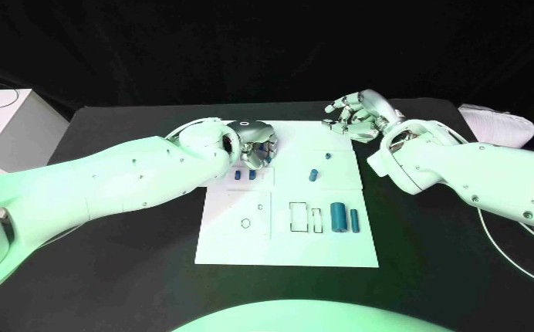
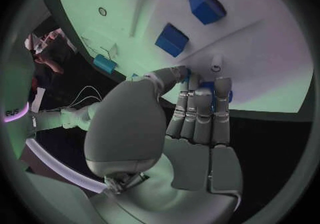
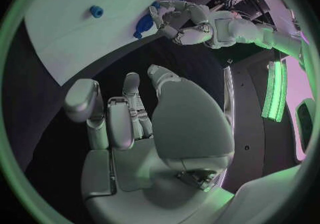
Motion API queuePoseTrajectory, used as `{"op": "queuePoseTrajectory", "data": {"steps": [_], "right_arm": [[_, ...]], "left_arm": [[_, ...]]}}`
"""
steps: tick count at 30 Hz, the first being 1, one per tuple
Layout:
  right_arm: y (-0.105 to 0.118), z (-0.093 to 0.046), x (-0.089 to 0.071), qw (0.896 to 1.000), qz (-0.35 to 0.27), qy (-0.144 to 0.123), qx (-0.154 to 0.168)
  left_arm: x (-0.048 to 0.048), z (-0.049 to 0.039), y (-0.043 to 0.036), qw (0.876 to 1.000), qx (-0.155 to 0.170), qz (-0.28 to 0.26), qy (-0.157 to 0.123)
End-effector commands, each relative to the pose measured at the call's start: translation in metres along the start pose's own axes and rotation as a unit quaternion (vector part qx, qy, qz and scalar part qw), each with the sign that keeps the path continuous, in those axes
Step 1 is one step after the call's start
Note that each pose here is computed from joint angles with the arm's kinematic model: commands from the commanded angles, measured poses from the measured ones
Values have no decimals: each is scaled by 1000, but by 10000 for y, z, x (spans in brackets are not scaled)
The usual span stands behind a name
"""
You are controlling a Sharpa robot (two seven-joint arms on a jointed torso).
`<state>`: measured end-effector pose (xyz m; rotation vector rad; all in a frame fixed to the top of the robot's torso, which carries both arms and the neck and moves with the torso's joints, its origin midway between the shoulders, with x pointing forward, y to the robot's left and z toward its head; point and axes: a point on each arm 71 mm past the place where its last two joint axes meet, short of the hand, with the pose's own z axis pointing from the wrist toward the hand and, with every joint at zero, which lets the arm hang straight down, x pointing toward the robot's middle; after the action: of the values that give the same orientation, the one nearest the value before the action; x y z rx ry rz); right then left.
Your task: Assemble the parts on the task board
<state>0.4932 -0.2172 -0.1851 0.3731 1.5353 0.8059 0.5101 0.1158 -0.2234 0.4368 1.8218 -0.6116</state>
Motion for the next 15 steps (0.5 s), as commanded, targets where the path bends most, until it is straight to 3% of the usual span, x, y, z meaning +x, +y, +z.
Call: {"op": "queuePoseTrajectory", "data": {"steps": [1, 15], "right_arm": [[16, 0, 8, 1000, 0, 2, -8], [18, -1, 11, 1000, 0, 3, -8]], "left_arm": [[23, 7, -20, 1000, 5, 2, 12], [-23, -5, -14, 1000, 11, -8, -24]]}}
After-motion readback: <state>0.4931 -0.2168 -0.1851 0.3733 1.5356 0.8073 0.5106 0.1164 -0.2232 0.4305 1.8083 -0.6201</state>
